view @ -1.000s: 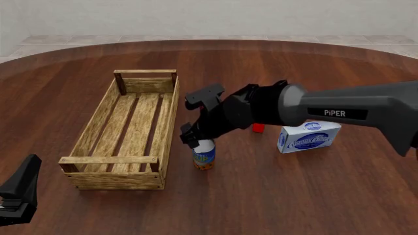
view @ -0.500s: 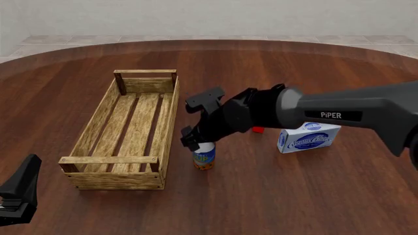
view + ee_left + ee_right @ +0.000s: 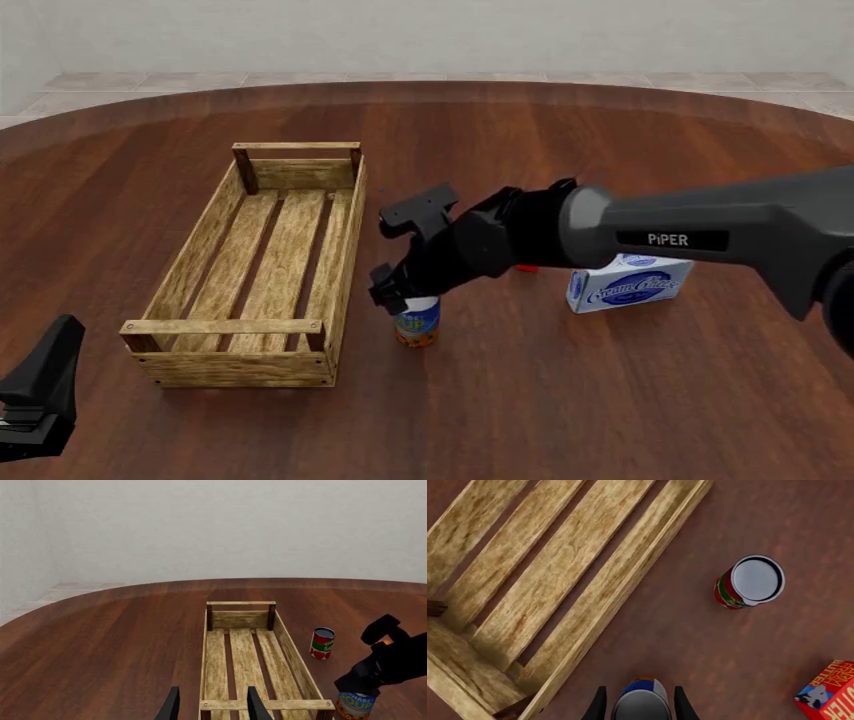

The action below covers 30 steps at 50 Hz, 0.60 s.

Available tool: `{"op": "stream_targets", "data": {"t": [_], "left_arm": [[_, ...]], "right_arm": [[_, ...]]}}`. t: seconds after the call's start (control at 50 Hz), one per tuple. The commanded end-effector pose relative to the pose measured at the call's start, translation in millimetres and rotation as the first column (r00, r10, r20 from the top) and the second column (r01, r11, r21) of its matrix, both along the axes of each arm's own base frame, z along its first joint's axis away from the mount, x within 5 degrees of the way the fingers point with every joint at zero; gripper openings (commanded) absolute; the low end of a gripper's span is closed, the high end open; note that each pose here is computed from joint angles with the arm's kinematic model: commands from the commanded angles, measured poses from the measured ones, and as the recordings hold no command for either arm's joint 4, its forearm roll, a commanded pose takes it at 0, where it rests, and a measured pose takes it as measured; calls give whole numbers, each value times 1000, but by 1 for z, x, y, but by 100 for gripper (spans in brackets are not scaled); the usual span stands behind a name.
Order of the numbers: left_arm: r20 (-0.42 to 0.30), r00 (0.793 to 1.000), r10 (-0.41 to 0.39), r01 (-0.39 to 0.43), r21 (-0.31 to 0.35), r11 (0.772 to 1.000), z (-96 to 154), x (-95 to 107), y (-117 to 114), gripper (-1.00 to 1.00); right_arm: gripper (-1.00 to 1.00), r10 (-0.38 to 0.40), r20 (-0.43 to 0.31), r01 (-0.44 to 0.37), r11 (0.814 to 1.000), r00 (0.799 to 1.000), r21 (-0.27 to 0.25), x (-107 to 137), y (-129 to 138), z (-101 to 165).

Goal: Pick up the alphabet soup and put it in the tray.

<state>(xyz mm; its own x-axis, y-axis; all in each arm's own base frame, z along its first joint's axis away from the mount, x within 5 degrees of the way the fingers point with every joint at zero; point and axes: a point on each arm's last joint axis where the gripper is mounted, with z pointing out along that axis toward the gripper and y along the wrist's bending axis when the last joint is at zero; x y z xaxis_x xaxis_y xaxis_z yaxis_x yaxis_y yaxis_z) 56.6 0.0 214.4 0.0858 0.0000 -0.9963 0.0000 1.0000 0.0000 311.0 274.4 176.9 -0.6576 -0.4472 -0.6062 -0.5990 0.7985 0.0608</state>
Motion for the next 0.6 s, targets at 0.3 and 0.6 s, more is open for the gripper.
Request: {"op": "stream_targets", "data": {"t": [0.3, 0.6], "left_arm": [[0, 1000, 0, 0, 0, 1000, 0, 0, 0, 100], [0, 1000, 0, 0, 0, 1000, 0, 0, 0, 100]], "right_arm": [[100, -3, -9, 3, 1000, 1000, -6, 2, 1, -8], [100, -8, -14, 8, 1000, 1000, -10, 3, 0, -12]]}}
